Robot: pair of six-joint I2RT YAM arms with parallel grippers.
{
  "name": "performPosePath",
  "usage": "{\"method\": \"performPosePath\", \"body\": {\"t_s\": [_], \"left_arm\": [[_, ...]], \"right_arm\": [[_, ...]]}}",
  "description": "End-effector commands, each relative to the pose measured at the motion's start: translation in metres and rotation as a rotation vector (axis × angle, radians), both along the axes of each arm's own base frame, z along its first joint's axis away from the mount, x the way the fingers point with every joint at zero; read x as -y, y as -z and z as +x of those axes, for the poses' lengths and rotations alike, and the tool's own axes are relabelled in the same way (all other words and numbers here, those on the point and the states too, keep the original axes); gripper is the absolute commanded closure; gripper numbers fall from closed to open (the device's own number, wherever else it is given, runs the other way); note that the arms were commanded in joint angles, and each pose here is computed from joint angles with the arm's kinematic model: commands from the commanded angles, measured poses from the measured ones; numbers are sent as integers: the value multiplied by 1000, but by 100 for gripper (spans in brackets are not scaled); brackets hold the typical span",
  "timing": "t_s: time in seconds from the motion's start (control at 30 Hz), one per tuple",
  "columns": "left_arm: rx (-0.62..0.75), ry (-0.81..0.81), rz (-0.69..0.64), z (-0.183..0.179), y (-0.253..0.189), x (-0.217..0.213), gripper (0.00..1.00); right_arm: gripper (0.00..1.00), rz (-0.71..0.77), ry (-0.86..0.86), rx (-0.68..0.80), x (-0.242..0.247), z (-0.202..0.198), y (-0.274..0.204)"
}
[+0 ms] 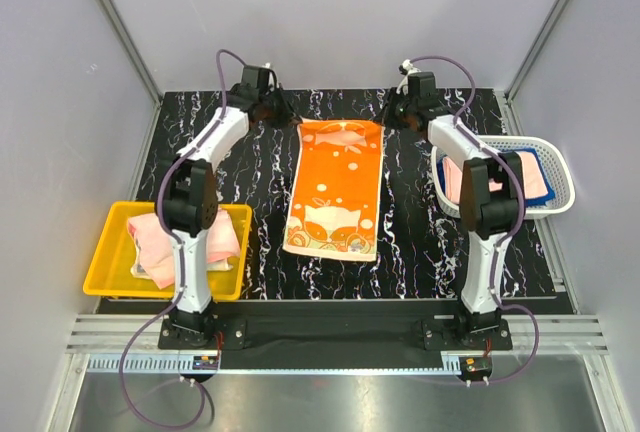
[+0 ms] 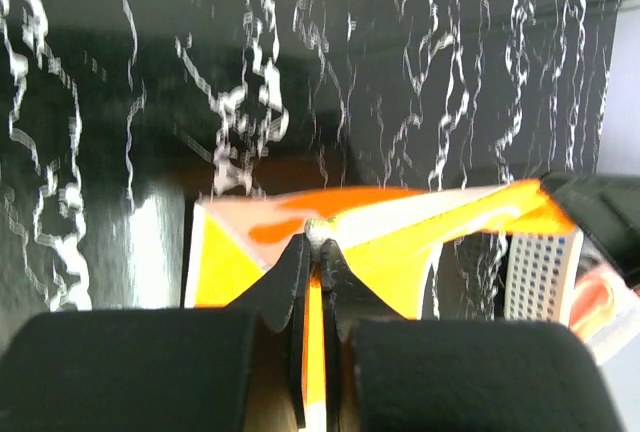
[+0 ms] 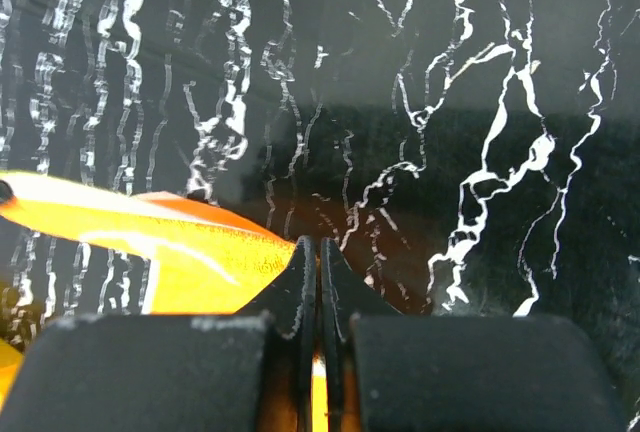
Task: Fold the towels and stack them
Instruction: Fold the towel
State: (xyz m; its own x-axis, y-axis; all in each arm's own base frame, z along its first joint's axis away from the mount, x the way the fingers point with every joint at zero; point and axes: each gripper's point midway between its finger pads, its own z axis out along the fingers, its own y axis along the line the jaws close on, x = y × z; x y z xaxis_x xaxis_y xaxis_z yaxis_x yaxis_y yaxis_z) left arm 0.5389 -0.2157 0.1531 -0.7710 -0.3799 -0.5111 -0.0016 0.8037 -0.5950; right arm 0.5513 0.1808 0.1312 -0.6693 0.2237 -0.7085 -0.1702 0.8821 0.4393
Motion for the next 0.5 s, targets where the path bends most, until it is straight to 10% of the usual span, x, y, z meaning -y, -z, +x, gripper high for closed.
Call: {"method": "performPosePath", "body": {"t_s": [0.0,0.47], "left_arm": [[125,-37,-37,-5,-47,-16,100],[-14,-73,80,-142,19,-25,100]], "right_arm": [[100,27,42,118,15,-3,-48],[100,27,9,-33,-18,-148,10]]}}
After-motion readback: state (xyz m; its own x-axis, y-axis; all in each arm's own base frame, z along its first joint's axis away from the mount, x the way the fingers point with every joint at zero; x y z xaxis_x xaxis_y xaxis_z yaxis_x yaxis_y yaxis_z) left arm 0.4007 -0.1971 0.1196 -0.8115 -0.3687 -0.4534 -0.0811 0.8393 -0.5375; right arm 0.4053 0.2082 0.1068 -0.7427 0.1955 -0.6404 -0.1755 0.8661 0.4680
